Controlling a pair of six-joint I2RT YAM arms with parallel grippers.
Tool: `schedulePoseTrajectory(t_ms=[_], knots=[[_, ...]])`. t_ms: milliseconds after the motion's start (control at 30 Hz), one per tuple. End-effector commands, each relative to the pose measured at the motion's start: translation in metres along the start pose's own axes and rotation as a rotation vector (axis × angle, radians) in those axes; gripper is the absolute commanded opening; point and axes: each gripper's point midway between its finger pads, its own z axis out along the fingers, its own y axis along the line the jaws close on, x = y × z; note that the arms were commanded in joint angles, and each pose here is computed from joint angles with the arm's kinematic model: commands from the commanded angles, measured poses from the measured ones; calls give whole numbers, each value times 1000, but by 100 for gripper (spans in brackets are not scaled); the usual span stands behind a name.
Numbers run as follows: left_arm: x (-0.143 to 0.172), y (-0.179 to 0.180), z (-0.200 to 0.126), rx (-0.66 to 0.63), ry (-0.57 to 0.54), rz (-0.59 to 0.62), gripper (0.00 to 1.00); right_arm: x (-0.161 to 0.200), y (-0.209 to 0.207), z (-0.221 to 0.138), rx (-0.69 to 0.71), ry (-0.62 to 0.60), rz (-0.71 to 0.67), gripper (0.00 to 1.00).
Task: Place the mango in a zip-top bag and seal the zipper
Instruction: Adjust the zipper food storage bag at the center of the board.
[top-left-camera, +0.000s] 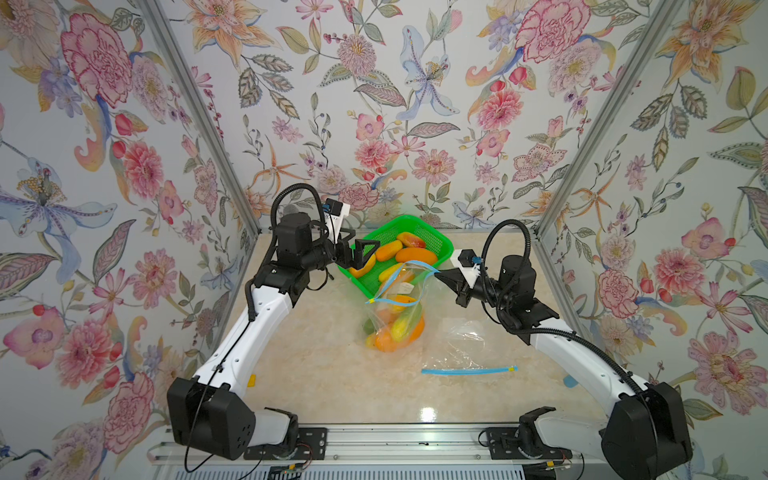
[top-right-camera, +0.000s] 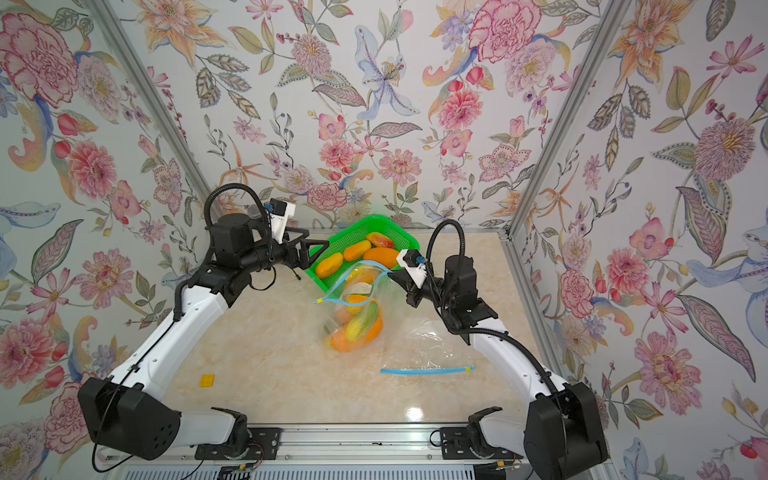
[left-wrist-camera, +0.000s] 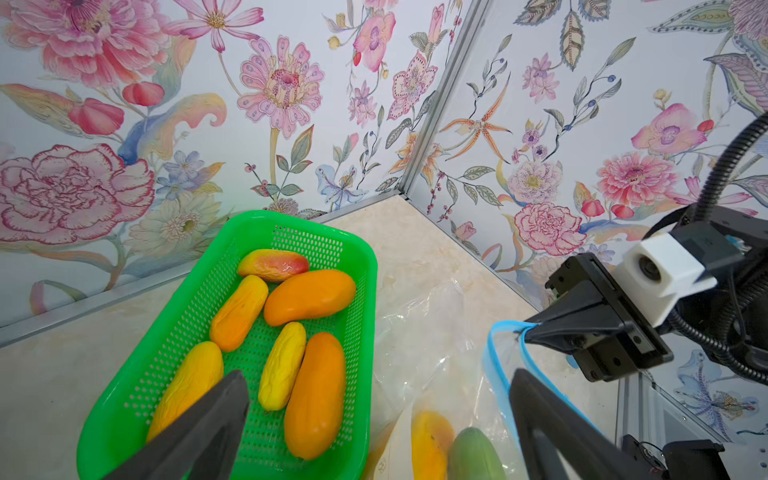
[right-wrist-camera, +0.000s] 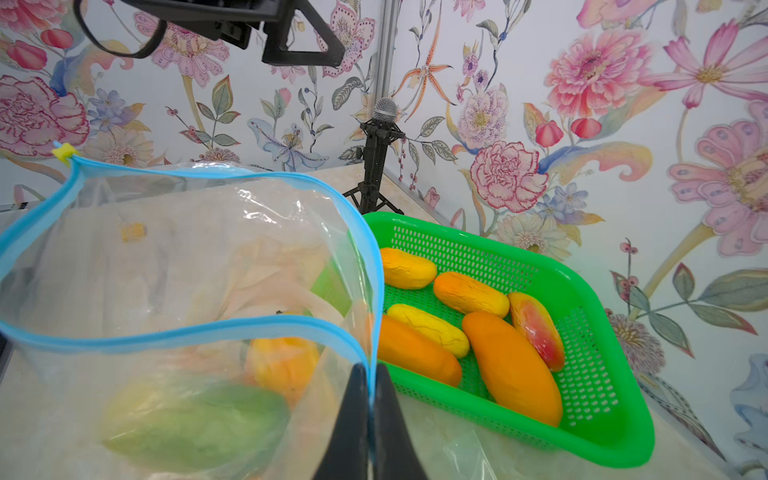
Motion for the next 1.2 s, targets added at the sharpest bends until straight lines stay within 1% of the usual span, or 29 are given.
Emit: schedulePoseTrajectory(t_ms=[0,67,133,233,333,467,567,633,700,833,867,933,967,1033,1067,1100,1167], knots=[[-5,-44,-26,115,-129,222,99,3,-17,-3,49,8,87,0],[17,-55,-33,117,-137,280,99,4,-25,-5,73,13,116,0],[42,-67,-32,122,-124,328,99,7,-28,-5,82,20,128,0],[73,-84,-30,162,-103,358,99,11,-34,-3,101,31,150,0],[88,-89,-32,163,-116,368,99,17,-40,-2,119,48,173,0],[99,-76,-28,69,-118,402,98,18,-41,-3,120,47,178,0],[97,-61,-16,-2,-97,399,85,13,-39,-6,118,36,171,0],[90,-62,-11,-5,-120,401,80,11,-37,-8,119,29,169,0],[81,-68,-8,9,-159,410,72,9,-36,-10,120,25,166,0],[70,-78,-5,45,-197,421,62,4,-37,-13,135,14,171,0],[70,-83,-5,62,-200,424,61,3,-38,-13,139,12,173,0],[70,-89,-4,94,-199,430,55,1,-40,-13,143,13,177,0],[71,-93,-3,109,-195,434,51,1,-41,-13,149,13,182,0],[72,-96,0,122,-180,438,38,0,-43,-13,155,16,188,0],[72,-97,0,130,-174,439,33,-2,-43,-13,155,14,188,0],[72,-98,0,135,-170,442,25,-3,-45,-15,166,11,190,0],[67,-99,-3,129,-172,452,21,-6,-49,-19,188,6,200,0]])
